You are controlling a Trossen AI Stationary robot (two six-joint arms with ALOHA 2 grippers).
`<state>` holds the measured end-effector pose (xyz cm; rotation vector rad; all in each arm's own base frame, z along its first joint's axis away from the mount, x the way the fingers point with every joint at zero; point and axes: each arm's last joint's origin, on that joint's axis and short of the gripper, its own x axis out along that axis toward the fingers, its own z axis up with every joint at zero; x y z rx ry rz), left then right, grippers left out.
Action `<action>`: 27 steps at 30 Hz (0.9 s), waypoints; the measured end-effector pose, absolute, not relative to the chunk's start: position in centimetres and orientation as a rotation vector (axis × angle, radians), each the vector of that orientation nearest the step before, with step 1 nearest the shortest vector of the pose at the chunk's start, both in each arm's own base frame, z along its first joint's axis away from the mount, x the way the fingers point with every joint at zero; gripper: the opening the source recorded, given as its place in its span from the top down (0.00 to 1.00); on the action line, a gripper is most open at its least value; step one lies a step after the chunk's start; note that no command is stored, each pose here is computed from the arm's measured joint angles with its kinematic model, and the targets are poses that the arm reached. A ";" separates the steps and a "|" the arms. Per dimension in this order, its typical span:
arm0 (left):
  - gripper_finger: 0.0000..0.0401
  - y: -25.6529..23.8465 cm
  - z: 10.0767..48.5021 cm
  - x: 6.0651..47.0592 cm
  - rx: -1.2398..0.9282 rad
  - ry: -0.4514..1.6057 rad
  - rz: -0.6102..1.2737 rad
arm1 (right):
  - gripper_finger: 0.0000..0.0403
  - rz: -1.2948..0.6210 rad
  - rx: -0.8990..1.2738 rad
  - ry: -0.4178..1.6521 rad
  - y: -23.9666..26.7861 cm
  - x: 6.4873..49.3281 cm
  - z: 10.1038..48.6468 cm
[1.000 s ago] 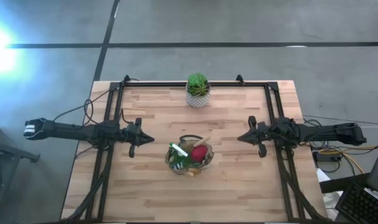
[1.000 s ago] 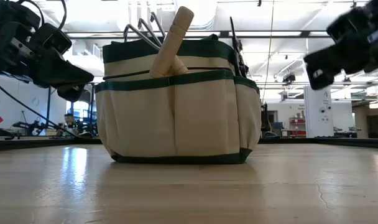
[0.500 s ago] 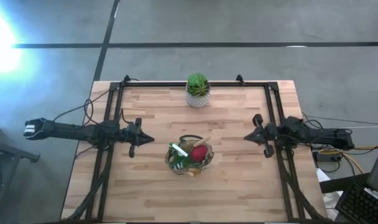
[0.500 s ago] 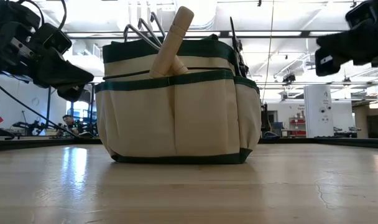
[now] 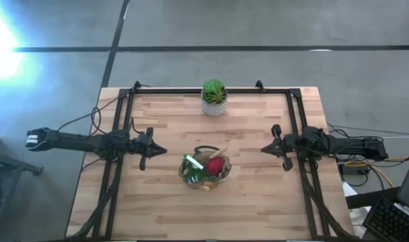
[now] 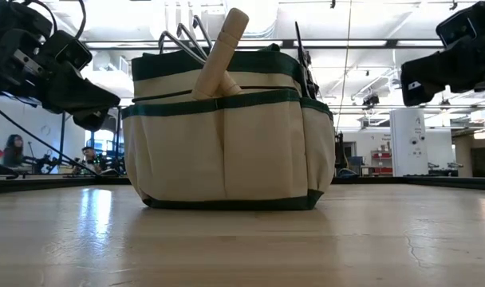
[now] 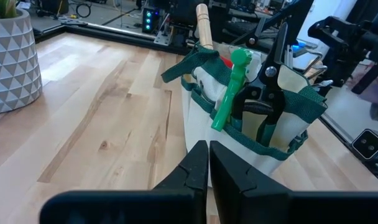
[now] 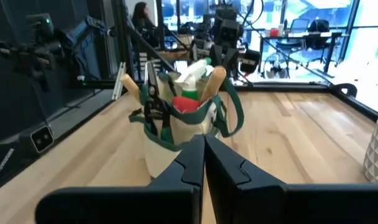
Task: Pick & Place Garden tools in Gardening bag
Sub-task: Return to Home Position
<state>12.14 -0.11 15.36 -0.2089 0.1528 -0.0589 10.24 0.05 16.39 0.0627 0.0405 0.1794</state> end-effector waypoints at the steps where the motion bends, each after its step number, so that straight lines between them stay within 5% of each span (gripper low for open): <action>1: 0.95 -0.1 15.4 12.1 -0.209 0.153 -0.059 | 0.98 0.179 0.063 0.045 0.0 10.3 16.4; 27: 0.96 -0.1 15.4 12.1 -0.209 0.152 -0.059 | 0.98 0.176 0.069 0.068 0.0 10.4 16.2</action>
